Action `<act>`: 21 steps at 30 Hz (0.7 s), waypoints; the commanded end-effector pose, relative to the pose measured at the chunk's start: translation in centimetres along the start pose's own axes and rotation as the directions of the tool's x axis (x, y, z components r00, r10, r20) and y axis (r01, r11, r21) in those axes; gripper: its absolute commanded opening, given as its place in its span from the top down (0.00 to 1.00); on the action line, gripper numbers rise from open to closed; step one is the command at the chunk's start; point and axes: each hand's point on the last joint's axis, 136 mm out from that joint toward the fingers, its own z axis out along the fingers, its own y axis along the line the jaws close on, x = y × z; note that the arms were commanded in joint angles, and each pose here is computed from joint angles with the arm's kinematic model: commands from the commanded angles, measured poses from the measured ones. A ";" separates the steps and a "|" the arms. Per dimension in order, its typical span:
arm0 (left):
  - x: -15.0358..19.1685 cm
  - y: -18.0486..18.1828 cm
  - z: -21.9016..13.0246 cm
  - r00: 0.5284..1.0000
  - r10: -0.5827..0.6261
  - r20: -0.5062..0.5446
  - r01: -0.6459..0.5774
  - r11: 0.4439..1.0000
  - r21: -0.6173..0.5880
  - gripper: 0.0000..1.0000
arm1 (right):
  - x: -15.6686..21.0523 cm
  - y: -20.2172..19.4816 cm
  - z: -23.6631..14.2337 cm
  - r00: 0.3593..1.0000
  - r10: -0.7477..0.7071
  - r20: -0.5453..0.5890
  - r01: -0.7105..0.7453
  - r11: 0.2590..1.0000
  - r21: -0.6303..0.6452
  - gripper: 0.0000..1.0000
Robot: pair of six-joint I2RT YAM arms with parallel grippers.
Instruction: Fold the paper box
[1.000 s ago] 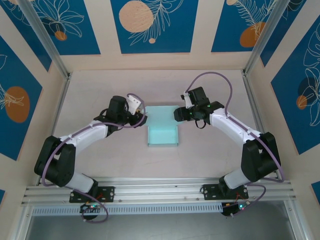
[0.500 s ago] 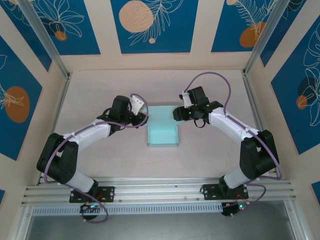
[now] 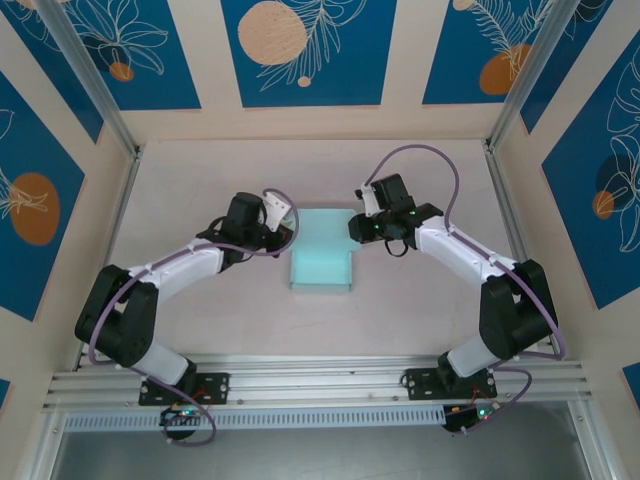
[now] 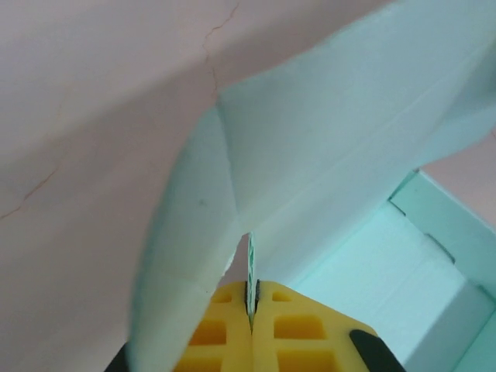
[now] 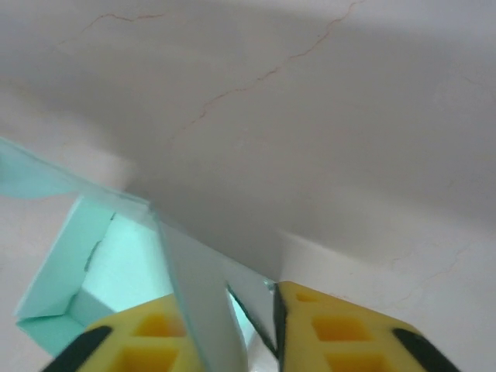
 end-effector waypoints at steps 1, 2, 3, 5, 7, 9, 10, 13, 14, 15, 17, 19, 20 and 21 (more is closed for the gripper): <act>-1.8 -0.1 0.1 0.998 -0.034 0.052 0.036 0.999 -0.037 1.00 | 0.1 0.7 0.6 1.000 -0.009 0.012 0.009 1.000 0.014 0.81; -2.1 0.0 0.1 0.997 -0.048 0.064 0.051 0.998 -0.047 1.00 | 0.0 0.9 0.7 1.000 -0.012 0.020 0.012 1.000 0.024 0.83; -2.4 -0.1 0.1 0.996 -0.054 0.077 0.058 0.997 -0.053 1.00 | -0.1 1.1 0.7 1.000 -0.017 0.025 0.016 0.999 0.032 0.85; -2.8 -0.1 0.3 0.993 -0.064 0.098 0.071 0.995 -0.071 1.00 | -0.6 1.6 0.6 0.998 -0.032 0.052 0.029 0.998 0.052 0.88; -3.2 -0.2 0.3 0.991 -0.066 0.117 0.076 0.993 -0.089 1.00 | -1.1 1.8 0.5 0.996 -0.044 0.077 0.038 0.996 0.079 0.90; -4.0 -0.1 0.3 0.986 -0.071 0.149 0.088 0.990 -0.108 1.00 | -2.1 2.0 0.3 0.992 -0.054 0.112 0.043 0.994 0.100 0.91; -4.2 0.0 0.4 0.984 -0.080 0.160 0.099 0.989 -0.114 1.00 | -2.6 2.0 0.2 0.990 -0.058 0.128 0.045 0.993 0.105 0.92; -5.4 0.5 0.4 0.974 -0.107 0.202 0.134 0.983 -0.126 1.00 | -4.6 2.2 -0.1 0.979 -0.071 0.191 0.049 0.992 0.119 0.93; -5.7 0.6 0.5 0.969 -0.118 0.216 0.148 0.981 -0.128 1.00 | -5.2 2.2 -0.1 0.975 -0.075 0.208 0.050 0.991 0.124 0.93; -5.9 0.8 0.6 0.964 -0.133 0.230 0.166 0.978 -0.129 1.00 | -5.9 2.3 0.0 0.971 -0.079 0.227 0.051 0.990 0.128 0.93; -6.2 1.1 1.0 0.954 -0.155 0.255 0.194 0.972 -0.136 1.00 | -7.0 2.4 0.3 0.962 -0.089 0.259 0.056 0.990 0.130 0.93; -6.4 1.6 1.3 0.944 -0.173 0.282 0.221 0.964 -0.147 1.00 | -8.1 2.7 0.7 0.952 -0.102 0.289 0.067 0.989 0.128 0.93; -6.5 1.8 1.6 0.939 -0.179 0.292 0.230 0.961 -0.151 1.00 | -8.6 2.8 1.0 0.948 -0.110 0.300 0.074 0.989 0.130 0.93; -6.7 2.1 1.9 0.936 -0.184 0.301 0.239 0.958 -0.158 1.00 | -9.1 2.8 1.3 0.943 -0.116 0.312 0.077 0.988 0.134 0.93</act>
